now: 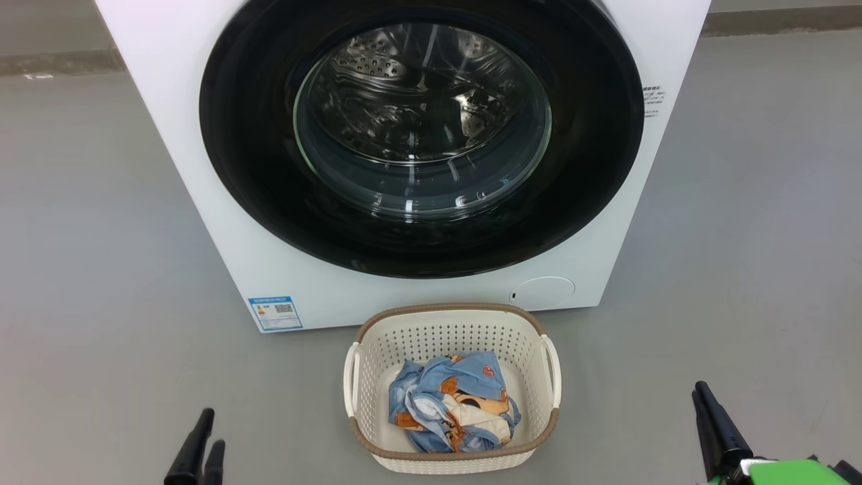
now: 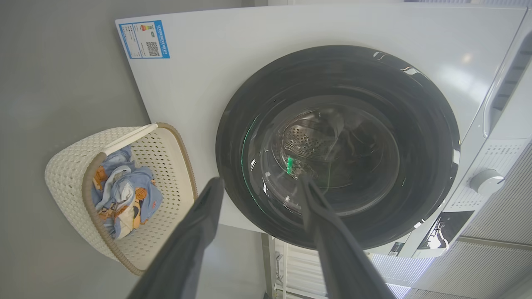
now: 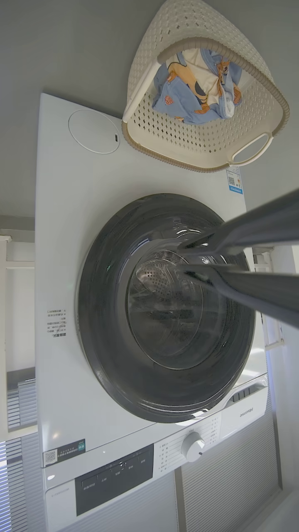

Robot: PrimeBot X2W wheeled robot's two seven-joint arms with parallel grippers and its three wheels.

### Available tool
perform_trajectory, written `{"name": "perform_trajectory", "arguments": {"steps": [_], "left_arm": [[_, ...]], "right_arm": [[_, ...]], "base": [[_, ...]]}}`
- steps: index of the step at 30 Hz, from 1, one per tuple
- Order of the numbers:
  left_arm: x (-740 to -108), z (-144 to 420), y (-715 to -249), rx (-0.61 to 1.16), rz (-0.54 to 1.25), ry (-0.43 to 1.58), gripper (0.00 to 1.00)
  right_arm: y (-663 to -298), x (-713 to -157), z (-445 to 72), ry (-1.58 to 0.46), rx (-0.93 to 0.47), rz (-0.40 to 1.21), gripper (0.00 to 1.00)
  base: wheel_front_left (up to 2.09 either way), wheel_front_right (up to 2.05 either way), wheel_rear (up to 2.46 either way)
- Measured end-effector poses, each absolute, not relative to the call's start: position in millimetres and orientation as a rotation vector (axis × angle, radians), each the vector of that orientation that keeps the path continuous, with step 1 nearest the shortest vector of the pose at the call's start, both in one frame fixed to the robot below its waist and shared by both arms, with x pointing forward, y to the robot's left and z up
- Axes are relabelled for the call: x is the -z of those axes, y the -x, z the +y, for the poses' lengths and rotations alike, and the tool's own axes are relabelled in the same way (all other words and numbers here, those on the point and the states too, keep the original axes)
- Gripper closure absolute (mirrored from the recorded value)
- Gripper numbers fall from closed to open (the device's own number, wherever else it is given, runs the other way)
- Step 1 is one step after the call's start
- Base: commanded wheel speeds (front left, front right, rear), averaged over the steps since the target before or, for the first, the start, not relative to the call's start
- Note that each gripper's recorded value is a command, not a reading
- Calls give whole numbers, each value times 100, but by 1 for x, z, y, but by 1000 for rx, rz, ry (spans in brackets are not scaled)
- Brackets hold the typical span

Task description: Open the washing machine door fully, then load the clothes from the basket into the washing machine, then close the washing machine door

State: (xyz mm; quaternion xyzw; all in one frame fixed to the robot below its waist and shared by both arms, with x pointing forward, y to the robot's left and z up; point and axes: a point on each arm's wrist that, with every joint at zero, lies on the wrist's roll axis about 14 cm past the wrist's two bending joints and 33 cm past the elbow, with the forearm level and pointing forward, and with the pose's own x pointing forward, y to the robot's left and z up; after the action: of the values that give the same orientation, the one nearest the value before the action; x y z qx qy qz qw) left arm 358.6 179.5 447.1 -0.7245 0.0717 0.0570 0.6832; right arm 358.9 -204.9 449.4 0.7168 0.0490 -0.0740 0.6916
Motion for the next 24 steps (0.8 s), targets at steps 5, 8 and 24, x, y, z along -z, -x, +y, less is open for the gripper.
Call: {"name": "perform_trajectory", "arguments": {"steps": [5, 8, 24], "left_arm": [[-443, 178, -355, -137, 170, 1626, 0], [-445, 178, -356, -134, 164, 1625, 0], [-453, 178, -359, -120, 136, 1564, 0]], "right_arm": [[-356, -448, -205, -1602, 177, 106, 0], [-357, -450, -205, -1601, 172, 97, 0], [-361, -462, -207, -1551, 162, 50, 0]], "base": [[0, 0, 0], [0, 0, 0], [0, 0, 0]]}}
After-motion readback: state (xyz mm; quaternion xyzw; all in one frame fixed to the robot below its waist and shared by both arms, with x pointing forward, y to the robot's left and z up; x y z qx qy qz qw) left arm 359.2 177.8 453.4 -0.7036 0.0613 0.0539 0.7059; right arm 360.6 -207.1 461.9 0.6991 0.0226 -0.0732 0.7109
